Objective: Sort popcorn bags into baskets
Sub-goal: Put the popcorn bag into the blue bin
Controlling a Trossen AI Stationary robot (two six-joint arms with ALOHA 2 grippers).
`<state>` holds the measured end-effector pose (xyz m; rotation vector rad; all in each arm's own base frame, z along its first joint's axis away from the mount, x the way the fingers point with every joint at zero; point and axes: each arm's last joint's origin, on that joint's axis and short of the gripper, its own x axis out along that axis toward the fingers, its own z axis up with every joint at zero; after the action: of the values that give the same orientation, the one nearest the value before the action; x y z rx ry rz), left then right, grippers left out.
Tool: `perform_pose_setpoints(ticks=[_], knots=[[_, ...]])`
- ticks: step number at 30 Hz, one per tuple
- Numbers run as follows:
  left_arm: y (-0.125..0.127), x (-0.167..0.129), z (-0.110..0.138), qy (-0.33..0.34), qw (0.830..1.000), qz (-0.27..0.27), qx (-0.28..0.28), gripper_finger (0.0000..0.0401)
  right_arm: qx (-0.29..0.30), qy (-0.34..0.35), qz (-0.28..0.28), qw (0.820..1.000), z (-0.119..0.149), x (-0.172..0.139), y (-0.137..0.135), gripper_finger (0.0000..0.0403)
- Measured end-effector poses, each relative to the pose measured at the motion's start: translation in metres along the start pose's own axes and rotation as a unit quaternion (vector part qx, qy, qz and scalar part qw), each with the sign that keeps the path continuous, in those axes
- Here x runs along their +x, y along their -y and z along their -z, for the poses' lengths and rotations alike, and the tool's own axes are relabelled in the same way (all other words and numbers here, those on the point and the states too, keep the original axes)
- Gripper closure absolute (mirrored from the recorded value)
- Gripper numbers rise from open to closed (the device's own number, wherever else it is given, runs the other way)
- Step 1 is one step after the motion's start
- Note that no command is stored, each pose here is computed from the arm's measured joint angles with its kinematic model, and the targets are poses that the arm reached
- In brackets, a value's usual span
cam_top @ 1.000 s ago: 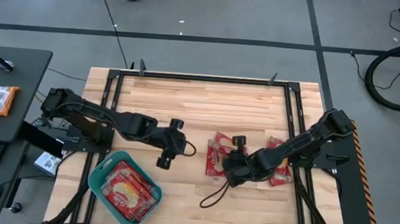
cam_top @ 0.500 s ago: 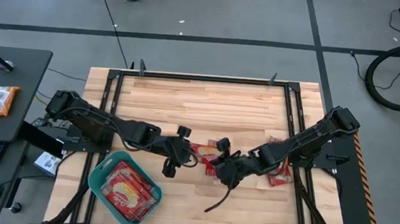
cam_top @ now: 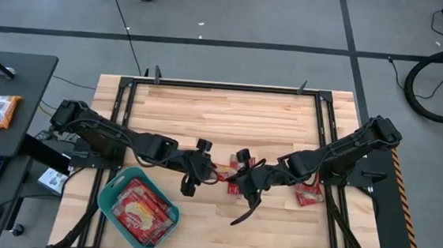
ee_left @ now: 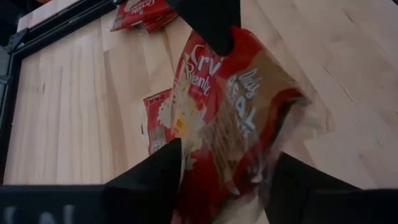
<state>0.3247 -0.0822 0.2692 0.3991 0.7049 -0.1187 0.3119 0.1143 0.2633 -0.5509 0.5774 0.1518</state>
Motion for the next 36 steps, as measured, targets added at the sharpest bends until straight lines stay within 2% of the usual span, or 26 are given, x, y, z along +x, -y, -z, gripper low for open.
perform_pose_setpoints(ticks=[12,16,23,27,30,33,36], knots=[[0.003,-0.001,0.001,-0.008,1.0,0.01,-0.02,0.0369,0.031,0.016,0.008,0.999,-0.003,0.0,0.002,0.038],[0.006,-0.006,0.004,-0.024,0.999,0.015,-0.037,0.0373,0.032,0.002,0.047,0.998,-0.003,-0.011,0.008,0.0351],[0.006,-0.04,-0.005,-0.095,0.986,0.015,-0.134,0.0367,0.063,-0.027,0.108,0.992,0.001,-0.039,0.023,0.0305],[0.008,-0.059,-0.01,-0.141,0.969,0.018,-0.203,0.037,0.107,-0.063,0.124,0.984,0.012,-0.045,0.034,0.0296],[0.008,-0.077,-0.012,-0.191,0.948,0.025,-0.254,0.0368,0.131,-0.091,0.134,0.978,0.02,-0.042,0.042,0.0297],[0.004,-0.097,-0.021,-0.217,0.922,0.046,-0.317,0.0367,0.144,-0.111,0.144,0.973,0.028,-0.035,0.05,0.0297],[0.004,-0.112,-0.023,-0.258,0.887,0.065,-0.378,0.0367,0.159,-0.124,0.151,0.968,0.034,-0.028,0.056,0.0297]])
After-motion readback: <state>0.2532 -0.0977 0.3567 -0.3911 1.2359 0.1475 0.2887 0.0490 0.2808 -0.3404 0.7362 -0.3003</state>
